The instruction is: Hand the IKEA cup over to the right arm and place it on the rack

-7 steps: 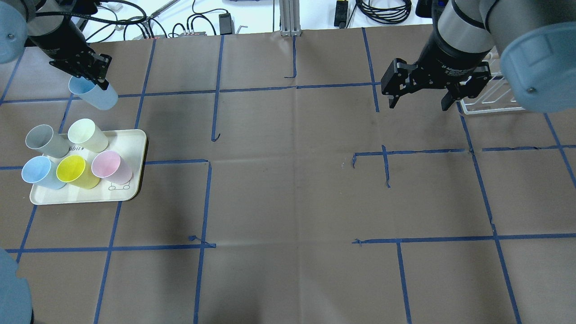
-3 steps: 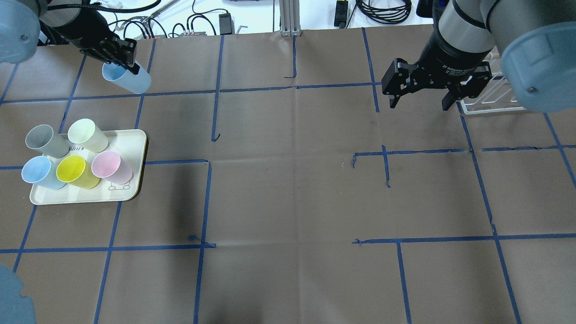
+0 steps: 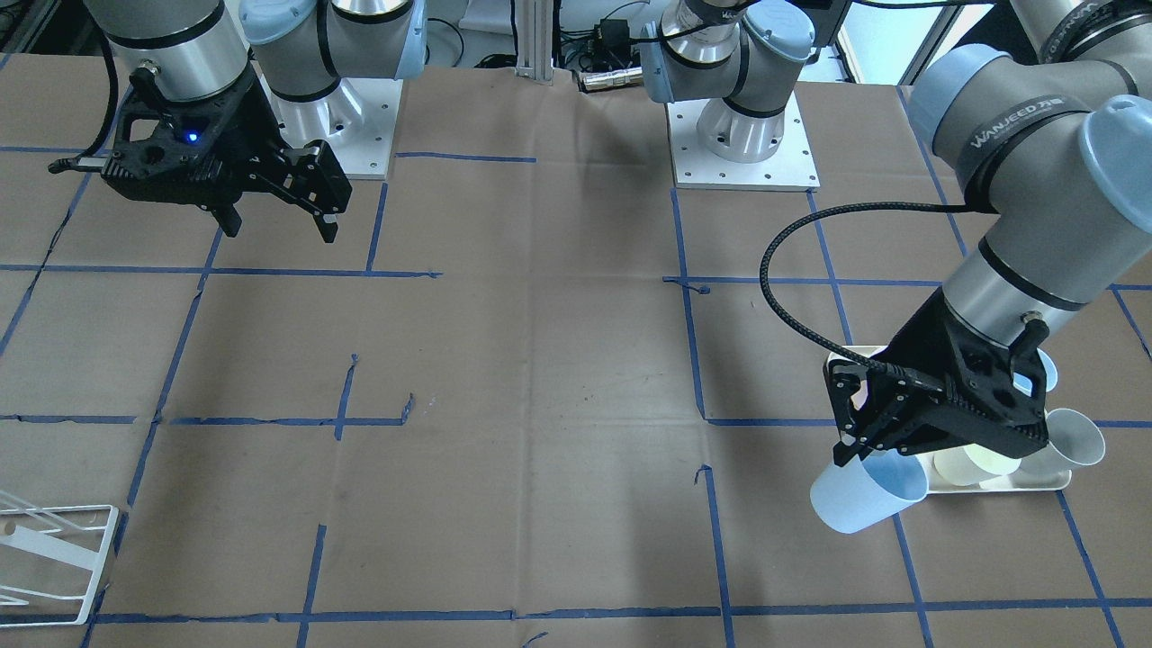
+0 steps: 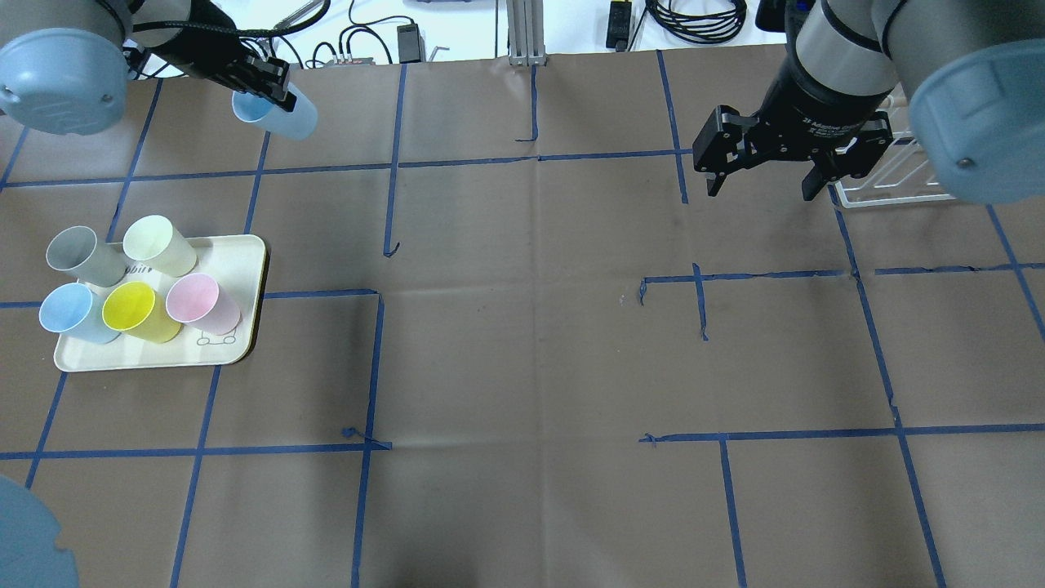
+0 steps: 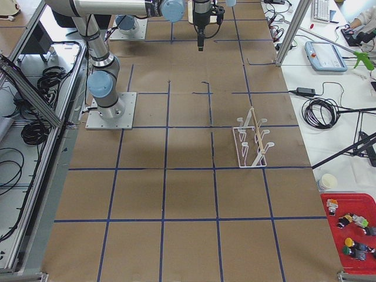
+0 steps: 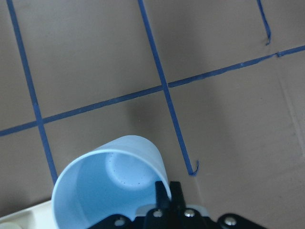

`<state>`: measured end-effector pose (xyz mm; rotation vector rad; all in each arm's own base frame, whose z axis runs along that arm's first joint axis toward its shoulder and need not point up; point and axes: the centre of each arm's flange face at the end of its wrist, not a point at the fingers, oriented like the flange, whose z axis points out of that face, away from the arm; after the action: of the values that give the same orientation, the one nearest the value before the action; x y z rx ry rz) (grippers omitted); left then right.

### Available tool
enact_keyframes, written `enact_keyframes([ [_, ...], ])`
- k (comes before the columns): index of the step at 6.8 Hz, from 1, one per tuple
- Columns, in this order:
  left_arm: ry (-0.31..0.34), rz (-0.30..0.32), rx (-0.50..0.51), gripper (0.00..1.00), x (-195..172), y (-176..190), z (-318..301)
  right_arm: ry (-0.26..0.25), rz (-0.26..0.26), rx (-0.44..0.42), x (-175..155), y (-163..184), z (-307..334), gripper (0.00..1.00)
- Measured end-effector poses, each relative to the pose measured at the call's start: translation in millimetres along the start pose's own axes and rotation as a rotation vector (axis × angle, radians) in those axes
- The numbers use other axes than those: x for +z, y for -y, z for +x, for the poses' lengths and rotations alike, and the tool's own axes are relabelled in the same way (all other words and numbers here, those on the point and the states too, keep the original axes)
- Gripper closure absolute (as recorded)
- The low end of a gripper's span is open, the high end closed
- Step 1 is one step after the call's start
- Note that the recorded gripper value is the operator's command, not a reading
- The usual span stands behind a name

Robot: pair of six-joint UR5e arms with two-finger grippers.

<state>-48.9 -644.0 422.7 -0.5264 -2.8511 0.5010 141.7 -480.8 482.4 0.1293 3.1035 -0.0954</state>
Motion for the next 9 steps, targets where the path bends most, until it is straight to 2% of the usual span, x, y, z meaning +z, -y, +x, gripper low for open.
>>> enact_keyframes([
  [2, -0.08, 0.142, 0.083, 1.0, -4.6, 7.1, 21.1, 0.0, 0.0, 0.0, 0.4, -0.1, 0.0, 0.0],
  [5, -0.187, 0.336, 0.292, 1.0, -23.4, 13.0, 53.8, 0.001, 0.006, 0.0, -0.1, 0.5, 0.0, 0.0],
  [9, -0.309, 0.572, 0.464, 1.0, 19.3, -11.8, 76.3, 0.001, 0.008, 0.0, 0.2, 1.3, 0.9, 0.0],
])
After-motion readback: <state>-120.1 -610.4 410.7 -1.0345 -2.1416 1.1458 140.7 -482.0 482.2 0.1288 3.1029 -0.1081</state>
